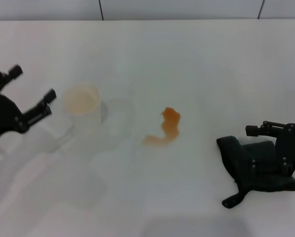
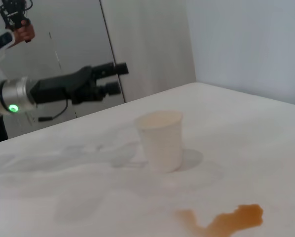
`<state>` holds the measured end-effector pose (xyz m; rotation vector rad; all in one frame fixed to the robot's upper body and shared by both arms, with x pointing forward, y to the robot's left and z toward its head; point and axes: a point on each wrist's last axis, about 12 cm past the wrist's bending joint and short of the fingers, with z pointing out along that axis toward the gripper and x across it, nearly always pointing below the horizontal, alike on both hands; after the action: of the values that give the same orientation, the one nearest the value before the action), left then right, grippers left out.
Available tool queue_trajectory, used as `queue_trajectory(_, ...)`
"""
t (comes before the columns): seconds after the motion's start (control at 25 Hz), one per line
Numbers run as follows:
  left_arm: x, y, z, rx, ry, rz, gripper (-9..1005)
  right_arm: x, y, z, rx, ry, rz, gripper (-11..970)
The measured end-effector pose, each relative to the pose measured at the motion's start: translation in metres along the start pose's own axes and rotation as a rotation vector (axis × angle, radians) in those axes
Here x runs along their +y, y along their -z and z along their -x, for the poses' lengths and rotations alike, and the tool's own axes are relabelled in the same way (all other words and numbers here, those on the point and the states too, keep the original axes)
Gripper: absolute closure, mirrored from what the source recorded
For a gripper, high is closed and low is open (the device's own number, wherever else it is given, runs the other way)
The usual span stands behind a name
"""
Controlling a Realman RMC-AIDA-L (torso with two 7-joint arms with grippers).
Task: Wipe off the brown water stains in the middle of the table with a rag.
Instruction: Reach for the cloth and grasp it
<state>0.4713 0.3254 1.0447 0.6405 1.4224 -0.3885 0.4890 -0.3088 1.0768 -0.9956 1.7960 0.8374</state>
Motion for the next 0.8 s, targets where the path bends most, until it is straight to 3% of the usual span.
queue_trajectory(0.28, 0.035, -0.014, 0.025, 0.037, 0.052, -0.082, 109, 0.000, 0.000, 0.002, -0.004, -0.002, 0.008, 201)
queue_trajectory(0.64, 0.058, -0.031, 0.057, 0.262, 0.029, -0.252, 108, 0.001, 0.000, 0.002, -0.005, -0.013, 0.016, 202)
queue_trajectory(0.8, 0.062, -0.035, 0.073, 0.381, 0.024, -0.307, 109, 0.002, -0.002, 0.004, -0.002, -0.011, 0.024, 203)
